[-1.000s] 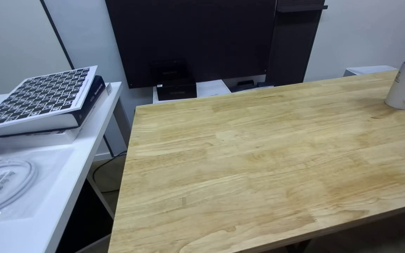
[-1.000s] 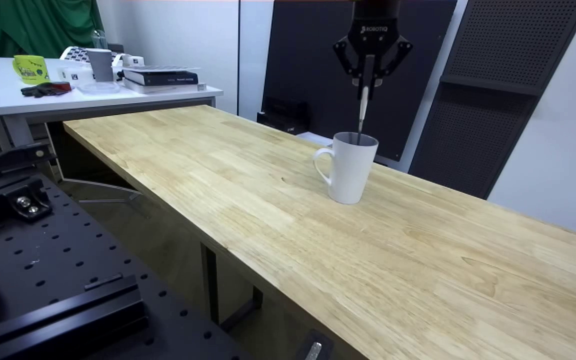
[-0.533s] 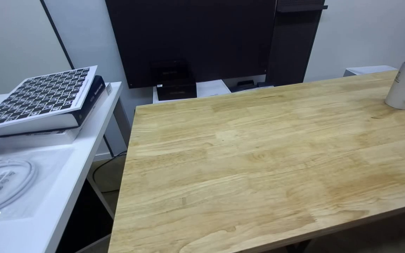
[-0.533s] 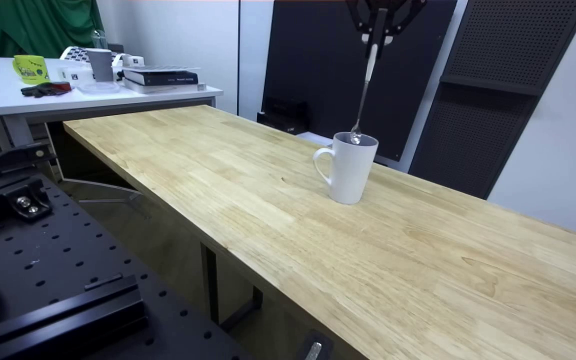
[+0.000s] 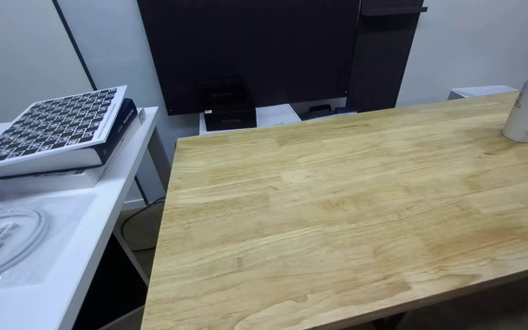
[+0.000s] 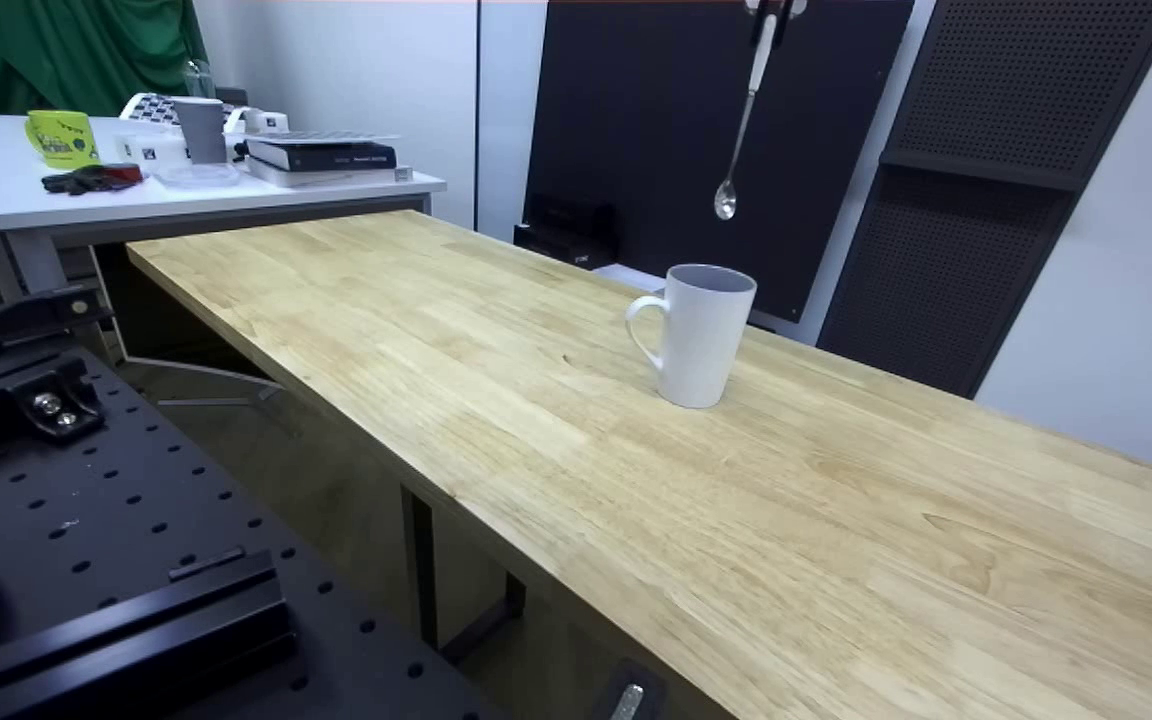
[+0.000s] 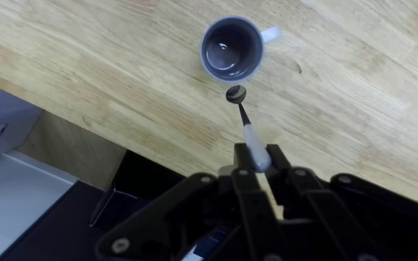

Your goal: Put the spoon on the table

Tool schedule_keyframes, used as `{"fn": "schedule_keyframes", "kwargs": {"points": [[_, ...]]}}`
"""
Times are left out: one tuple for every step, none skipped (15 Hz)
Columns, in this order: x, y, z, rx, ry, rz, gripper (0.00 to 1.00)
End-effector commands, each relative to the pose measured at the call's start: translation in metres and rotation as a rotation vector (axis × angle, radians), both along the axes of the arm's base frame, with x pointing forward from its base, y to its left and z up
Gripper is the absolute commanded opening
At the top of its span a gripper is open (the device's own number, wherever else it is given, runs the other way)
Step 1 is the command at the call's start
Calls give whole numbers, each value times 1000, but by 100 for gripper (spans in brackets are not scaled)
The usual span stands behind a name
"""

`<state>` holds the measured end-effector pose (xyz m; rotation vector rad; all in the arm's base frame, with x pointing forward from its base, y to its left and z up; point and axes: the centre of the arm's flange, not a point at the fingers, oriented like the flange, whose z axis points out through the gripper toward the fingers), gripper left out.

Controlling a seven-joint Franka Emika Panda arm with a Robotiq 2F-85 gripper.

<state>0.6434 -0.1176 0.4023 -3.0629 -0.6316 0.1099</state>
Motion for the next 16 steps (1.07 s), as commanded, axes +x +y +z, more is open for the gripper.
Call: {"fn": "schedule_keyframes", "kwargs": {"points": [[9, 27, 5, 76, -24, 89, 4], [7, 37, 4, 103, -28, 117, 4], [3, 48, 3, 137, -39, 157, 4], [-1, 57, 3, 164, -46, 188, 4], [-7, 64, 3, 184, -62, 219, 4], [-16, 73, -2, 194, -102, 237, 4], [-23, 79, -6, 211, -129, 244, 4], [-35, 86, -14, 217, -183, 246, 4], [-46, 94, -23, 230, -231, 233, 4], [-56, 102, -32, 247, -261, 225, 4], [-70, 114, -45, 267, -272, 223, 4], [-81, 122, -55, 290, -272, 221, 4], [-93, 131, -67, 305, -275, 217, 4], [-105, 139, -78, 312, -289, 214, 4], [-121, 146, -89, 302, -332, 183, 4], [-137, 152, -100, 296, -383, 164, 4]]}}
